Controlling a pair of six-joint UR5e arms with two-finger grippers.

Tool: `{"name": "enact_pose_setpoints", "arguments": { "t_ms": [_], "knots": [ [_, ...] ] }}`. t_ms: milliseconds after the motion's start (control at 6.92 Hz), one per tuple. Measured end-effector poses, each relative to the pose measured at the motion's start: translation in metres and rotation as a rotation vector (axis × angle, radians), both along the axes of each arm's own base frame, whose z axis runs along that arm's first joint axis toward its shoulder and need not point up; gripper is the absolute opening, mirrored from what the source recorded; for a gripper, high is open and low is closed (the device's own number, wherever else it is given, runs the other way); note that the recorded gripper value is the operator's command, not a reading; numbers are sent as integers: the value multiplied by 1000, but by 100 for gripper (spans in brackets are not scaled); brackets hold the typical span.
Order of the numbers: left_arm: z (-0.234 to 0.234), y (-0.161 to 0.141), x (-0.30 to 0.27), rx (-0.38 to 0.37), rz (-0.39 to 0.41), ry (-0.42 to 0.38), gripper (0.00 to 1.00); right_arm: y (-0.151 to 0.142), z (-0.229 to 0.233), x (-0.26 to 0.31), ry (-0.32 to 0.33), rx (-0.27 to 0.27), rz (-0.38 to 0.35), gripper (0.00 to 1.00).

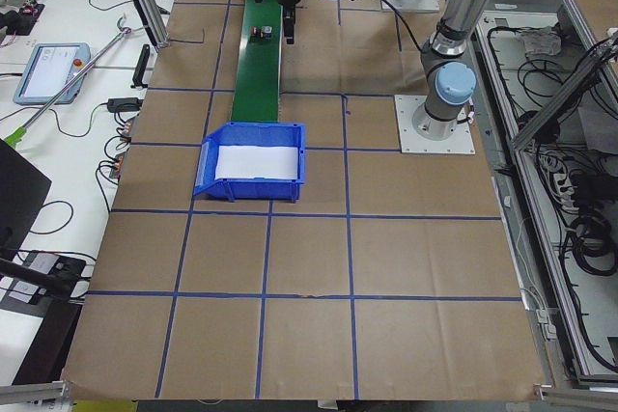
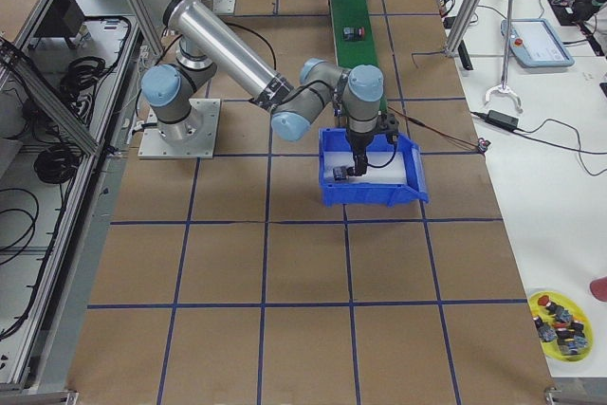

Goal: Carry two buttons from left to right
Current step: 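Open the right gripper to drop the yellow button in the bin, then move the right gripper back over the red button on the belt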

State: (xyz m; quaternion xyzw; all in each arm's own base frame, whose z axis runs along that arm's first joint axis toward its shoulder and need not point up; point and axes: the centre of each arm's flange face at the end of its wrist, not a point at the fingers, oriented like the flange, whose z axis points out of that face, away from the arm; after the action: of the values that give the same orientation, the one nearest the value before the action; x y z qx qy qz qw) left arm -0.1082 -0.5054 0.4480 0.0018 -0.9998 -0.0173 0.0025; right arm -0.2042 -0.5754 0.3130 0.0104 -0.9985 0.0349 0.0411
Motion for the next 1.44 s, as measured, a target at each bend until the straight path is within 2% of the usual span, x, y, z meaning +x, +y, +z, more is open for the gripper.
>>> {"name": "enact_pose_setpoints", "arguments": {
  "t_ms": [289,722,1156,1445],
  "knots": [
    [0,0,0,0,0,0,100,-10,55,27,-24,11,-46,100],
    [0,0,0,0,1,-1,100,-27,108,127,-35,1,-91,100],
    [0,0,0,1,2,-2,100,-22,119,274,-54,-13,-150,100],
    [0,0,0,1,5,-3,100,-12,117,346,-65,-19,-138,100]
  ]
}}
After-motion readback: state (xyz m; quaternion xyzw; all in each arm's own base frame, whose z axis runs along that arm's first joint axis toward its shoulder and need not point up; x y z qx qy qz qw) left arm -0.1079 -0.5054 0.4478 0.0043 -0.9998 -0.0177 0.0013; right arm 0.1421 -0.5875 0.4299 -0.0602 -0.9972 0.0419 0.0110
